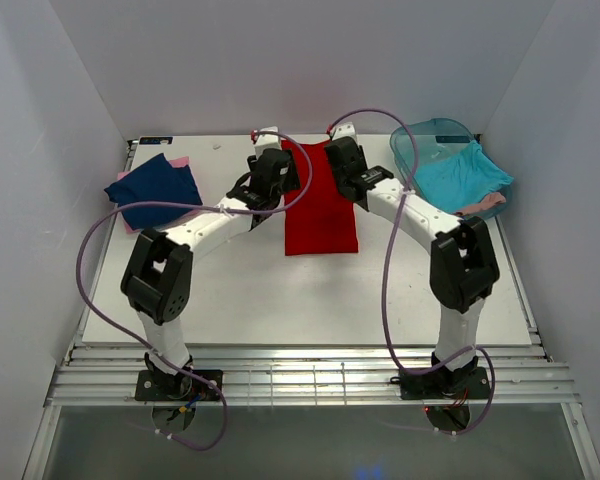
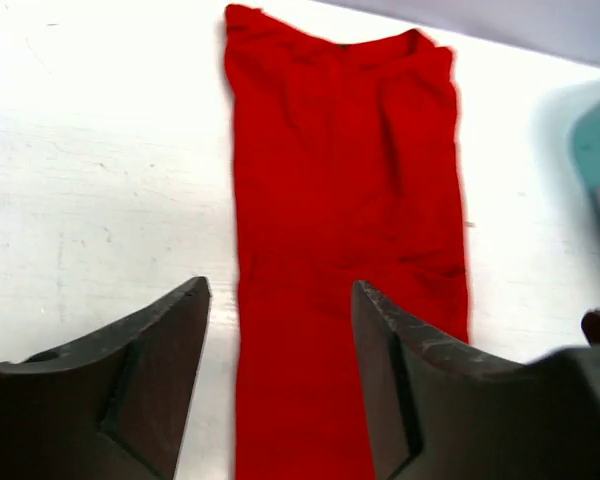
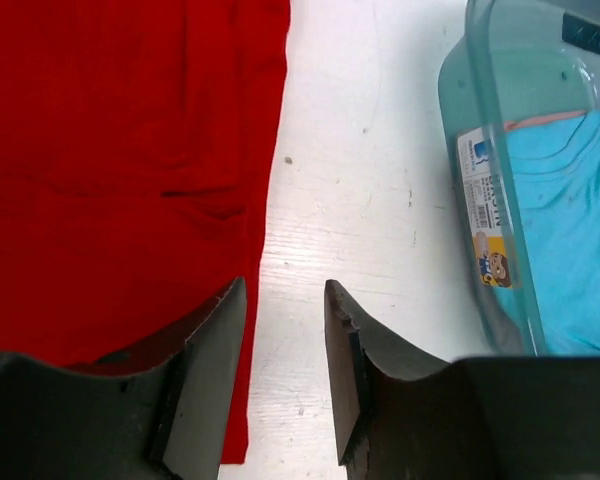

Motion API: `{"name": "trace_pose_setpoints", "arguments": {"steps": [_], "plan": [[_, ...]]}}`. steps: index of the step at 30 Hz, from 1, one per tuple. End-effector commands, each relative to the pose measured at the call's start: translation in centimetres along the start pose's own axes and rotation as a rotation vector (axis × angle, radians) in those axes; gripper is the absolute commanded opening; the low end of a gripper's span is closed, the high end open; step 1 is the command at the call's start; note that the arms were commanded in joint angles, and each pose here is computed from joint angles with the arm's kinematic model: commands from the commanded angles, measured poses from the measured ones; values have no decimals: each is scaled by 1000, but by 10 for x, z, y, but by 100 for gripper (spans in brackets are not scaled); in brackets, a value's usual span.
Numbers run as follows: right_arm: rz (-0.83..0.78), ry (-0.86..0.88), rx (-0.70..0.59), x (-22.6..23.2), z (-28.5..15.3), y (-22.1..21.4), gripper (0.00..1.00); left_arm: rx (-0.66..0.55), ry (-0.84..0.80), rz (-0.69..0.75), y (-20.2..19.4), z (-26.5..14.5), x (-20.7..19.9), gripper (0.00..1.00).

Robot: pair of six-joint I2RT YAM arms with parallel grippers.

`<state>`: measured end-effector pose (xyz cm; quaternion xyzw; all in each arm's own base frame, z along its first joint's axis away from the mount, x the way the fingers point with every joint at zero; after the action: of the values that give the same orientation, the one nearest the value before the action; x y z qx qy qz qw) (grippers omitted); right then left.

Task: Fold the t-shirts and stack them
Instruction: Fold the tshirt

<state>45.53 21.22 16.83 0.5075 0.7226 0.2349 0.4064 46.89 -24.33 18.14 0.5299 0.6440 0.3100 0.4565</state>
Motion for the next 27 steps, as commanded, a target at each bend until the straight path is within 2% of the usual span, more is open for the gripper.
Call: {"name": "trace_pose_setpoints", "arguments": {"steps": [1, 2, 4, 5, 9, 11, 12, 15, 23, 27], "plan": [[94, 87, -100, -5, -32, 26, 43, 8, -107, -67, 5, -43, -25, 67], [93, 149, -73, 6, -32, 16, 41, 49, -114, -57, -16, -44, -24, 62], [98, 198, -25, 17, -32, 0, 37, 102, -119, -53, -42, -46, -28, 59], [115, 216, 15, 24, -30, -13, 36, 169, -82, -37, -66, -43, -19, 59], [114, 260, 139, 35, -29, -55, 45, 272, -1, -63, -105, -45, 2, 66], [124, 311, 154, 40, -37, -64, 53, 286, 6, -65, -113, -50, 9, 66], [120, 328, 188, 43, -38, -83, 56, 287, 3, -67, -114, -55, 13, 67], [163, 385, 157, 46, -49, -87, 70, 296, -20, -70, -119, -62, 15, 69], [190, 387, 201, 41, -56, -126, 70, 362, -70, -113, -143, -71, 16, 70], [217, 396, 190, 41, -51, -135, 68, 357, -83, -133, -146, -71, 16, 70]]}}
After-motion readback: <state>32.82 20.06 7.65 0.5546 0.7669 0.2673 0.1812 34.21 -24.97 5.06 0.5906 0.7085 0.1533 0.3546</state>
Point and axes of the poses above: each gripper's point midway between its finger pads, its own z axis out along the fingers, its own x axis along the line the jaws close on, y = z × x, the point moved 2 cm from there along -z, back along the fingers, and after that the axes turned 3 degrees about -z, right-handed, at the moved point
